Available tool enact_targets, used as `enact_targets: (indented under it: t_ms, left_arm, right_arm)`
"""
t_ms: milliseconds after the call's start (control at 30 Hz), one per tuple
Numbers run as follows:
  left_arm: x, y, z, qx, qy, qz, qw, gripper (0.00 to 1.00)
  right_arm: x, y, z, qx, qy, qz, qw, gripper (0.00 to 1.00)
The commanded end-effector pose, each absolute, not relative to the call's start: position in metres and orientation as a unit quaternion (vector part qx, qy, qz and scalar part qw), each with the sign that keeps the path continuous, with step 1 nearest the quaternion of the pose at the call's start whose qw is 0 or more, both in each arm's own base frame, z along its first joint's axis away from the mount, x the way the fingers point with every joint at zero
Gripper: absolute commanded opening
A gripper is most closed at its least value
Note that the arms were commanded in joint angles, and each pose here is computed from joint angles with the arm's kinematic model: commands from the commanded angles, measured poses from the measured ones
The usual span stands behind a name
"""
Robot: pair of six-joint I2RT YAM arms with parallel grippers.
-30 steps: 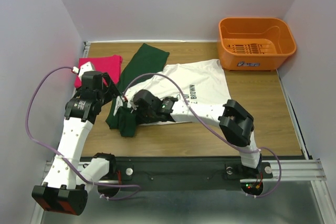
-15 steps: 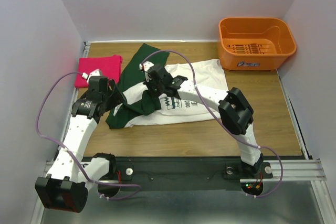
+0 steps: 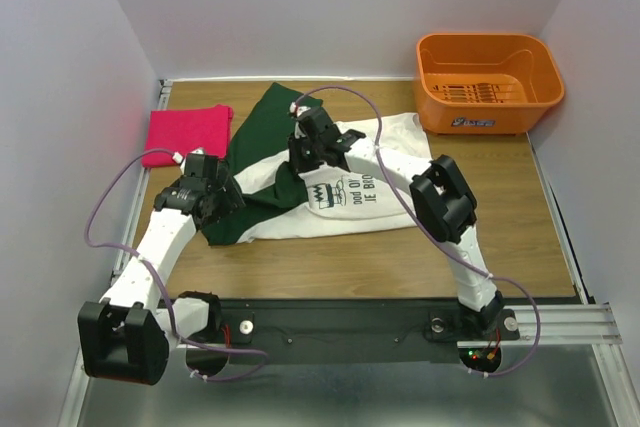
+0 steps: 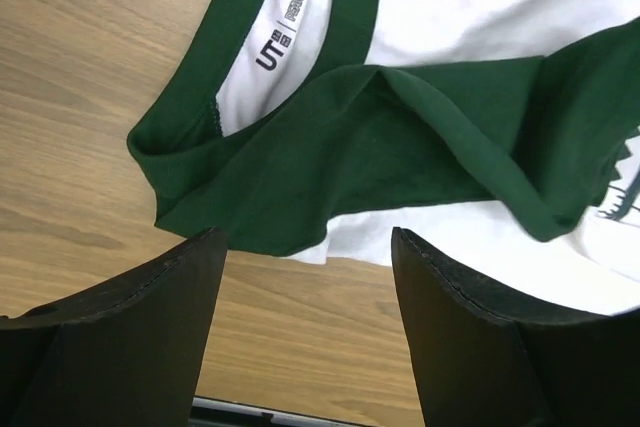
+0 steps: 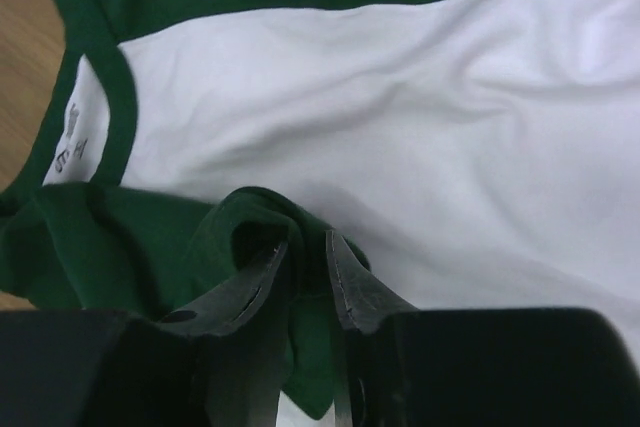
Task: Fold and stack the t-shirts
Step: Fold the tshirt
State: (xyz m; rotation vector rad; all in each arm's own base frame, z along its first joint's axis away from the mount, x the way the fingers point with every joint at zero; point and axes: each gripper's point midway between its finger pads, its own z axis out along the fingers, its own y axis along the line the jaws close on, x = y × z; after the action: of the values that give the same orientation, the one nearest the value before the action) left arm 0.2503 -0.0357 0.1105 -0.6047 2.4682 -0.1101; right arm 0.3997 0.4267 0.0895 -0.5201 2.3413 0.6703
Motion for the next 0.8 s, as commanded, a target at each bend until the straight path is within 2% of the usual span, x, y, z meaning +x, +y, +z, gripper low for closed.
enact_targets:
  t_ms: [0, 100, 133, 167, 333, 433, 600, 733, 767]
  left_arm:
    - [0.256, -0.035, 0.099, -0.23, 0.927, -0.038, 0.294, 0.78]
    - [0.259, -0.039, 0.092, -0.225, 0.93, -0.045, 0.288, 0.78]
    - [0.259, -0.041, 0.091, -0.224, 0.931, -0.049, 0.286, 0.77]
    - [0.26, -0.044, 0.088, -0.219, 0.933, -0.056, 0.281, 0.78]
    - [0.264, -0.057, 0.083, -0.2, 0.94, -0.077, 0.266, 0.78]
    - [0.268, -0.071, 0.084, -0.183, 0.941, -0.087, 0.27, 0.79]
    - [0.281, -0.106, 0.088, -0.123, 0.943, -0.089, 0.297, 0.9]
    - [0.285, -0.124, 0.084, -0.086, 0.949, -0.055, 0.3, 0.91]
    - [0.287, -0.121, 0.083, -0.087, 0.948, -0.035, 0.305, 0.9]
  right_arm:
    - [0.429, 0.409, 0.1, -0.104, 0.9, 0.278, 0.318, 0.26]
    - [0.434, 0.398, 0.104, -0.104, 0.9, 0.256, 0.337, 0.3]
    - [0.434, 0.394, 0.103, -0.105, 0.901, 0.248, 0.34, 0.34]
    - [0.435, 0.39, 0.113, -0.105, 0.898, 0.246, 0.349, 0.44]
    - [0.438, 0.369, 0.134, -0.115, 0.891, 0.229, 0.374, 0.69]
    - [0.435, 0.349, 0.145, -0.119, 0.89, 0.207, 0.389, 0.71]
    - [0.407, 0.298, 0.147, -0.123, 0.897, 0.153, 0.395, 0.72]
    - [0.384, 0.245, 0.143, -0.106, 0.902, 0.081, 0.411, 0.76]
    - [0.378, 0.236, 0.145, -0.103, 0.901, 0.073, 0.414, 0.8]
